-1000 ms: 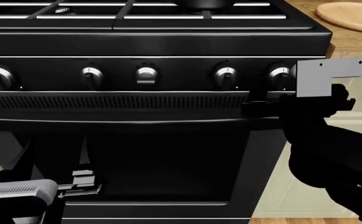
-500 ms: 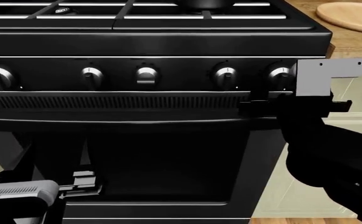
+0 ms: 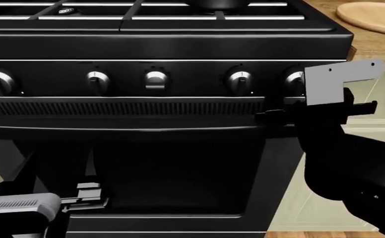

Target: Frozen meat rests on a plate on the counter. Retrieve the meat and place it in a pot on a burner. Then turn the burner on.

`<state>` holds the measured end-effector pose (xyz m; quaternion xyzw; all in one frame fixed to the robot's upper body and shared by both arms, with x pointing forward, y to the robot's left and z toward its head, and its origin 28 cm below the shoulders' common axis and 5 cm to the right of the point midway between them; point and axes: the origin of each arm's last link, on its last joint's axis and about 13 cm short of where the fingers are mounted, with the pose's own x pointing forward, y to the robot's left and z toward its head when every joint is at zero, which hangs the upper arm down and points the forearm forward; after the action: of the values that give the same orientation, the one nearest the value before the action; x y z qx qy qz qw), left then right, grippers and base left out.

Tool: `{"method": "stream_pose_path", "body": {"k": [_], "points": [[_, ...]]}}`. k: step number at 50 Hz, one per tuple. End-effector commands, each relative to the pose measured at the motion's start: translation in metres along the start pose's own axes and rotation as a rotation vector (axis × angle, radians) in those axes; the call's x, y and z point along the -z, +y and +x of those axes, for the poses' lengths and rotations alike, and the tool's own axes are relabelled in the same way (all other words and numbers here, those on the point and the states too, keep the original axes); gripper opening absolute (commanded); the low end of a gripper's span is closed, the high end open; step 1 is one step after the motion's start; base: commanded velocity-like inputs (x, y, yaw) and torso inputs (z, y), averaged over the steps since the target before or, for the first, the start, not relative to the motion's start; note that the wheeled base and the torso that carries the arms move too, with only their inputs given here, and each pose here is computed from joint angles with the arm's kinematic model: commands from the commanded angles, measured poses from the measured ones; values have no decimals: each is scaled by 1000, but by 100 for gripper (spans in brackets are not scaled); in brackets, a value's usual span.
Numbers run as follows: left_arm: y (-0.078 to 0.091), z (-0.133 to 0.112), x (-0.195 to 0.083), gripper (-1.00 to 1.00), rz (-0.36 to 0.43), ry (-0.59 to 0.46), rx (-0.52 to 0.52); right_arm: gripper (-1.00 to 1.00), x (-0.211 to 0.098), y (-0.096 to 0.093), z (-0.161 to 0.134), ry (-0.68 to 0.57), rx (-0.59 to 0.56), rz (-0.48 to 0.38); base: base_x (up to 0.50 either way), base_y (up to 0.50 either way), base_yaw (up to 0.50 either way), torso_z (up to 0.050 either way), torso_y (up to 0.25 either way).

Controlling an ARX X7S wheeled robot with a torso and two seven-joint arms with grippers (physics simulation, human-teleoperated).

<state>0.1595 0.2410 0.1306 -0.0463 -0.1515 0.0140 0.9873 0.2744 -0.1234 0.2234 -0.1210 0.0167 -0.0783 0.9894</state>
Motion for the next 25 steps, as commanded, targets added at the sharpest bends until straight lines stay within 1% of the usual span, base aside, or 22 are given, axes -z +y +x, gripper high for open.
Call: {"method": "stream_pose_path", "body": {"k": [1, 25], "points": [[0, 0, -1, 100, -4, -3, 2, -100, -14, -9, 5, -126, 68, -154, 0, 0, 5, 0, 0], [-2, -4, -7, 100, -24, -9, 15, -100, -17, -12, 0, -157, 91, -349, -1, 1, 1, 0, 4]]}}
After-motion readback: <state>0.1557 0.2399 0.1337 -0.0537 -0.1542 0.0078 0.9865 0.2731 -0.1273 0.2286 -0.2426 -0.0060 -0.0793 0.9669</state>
